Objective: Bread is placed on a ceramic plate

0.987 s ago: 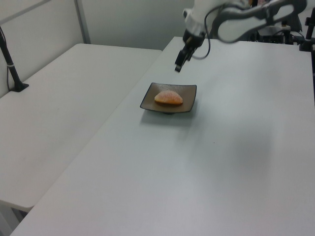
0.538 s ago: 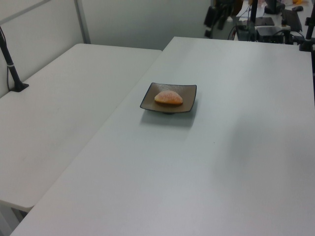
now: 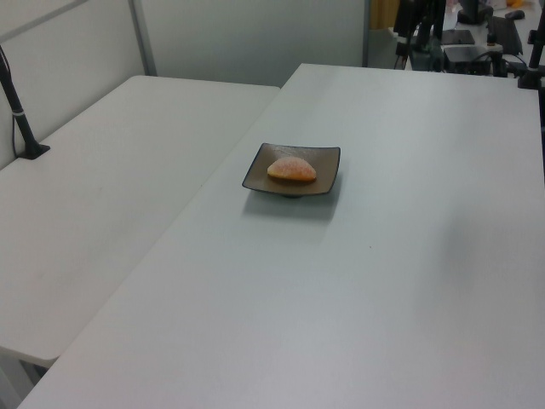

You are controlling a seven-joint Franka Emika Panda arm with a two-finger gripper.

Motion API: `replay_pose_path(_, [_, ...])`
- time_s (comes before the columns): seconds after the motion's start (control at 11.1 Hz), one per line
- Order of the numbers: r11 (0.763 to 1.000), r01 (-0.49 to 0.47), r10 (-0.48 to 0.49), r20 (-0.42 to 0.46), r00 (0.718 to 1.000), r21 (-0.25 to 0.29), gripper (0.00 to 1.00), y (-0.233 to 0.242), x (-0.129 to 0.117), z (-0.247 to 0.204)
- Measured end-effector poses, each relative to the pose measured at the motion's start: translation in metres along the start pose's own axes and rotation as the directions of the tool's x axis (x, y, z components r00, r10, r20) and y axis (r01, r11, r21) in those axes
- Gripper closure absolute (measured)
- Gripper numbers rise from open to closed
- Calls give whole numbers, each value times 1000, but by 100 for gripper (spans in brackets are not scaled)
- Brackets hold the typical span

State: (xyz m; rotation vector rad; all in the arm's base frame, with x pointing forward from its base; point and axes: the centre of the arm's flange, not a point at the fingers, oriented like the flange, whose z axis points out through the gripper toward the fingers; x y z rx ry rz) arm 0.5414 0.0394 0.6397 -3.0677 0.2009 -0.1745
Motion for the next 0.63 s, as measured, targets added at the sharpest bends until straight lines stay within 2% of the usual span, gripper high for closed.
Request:
replay_pose_path(0.18, [994,113,-113,14,993,-2,0,14,1,7])
replay_pose_path(0.36, [971,239,-238,21,971,-4,0,27,3,10])
replay_pose_path(0.63, [961,276,-276,30,961,-3,0,27,4,14])
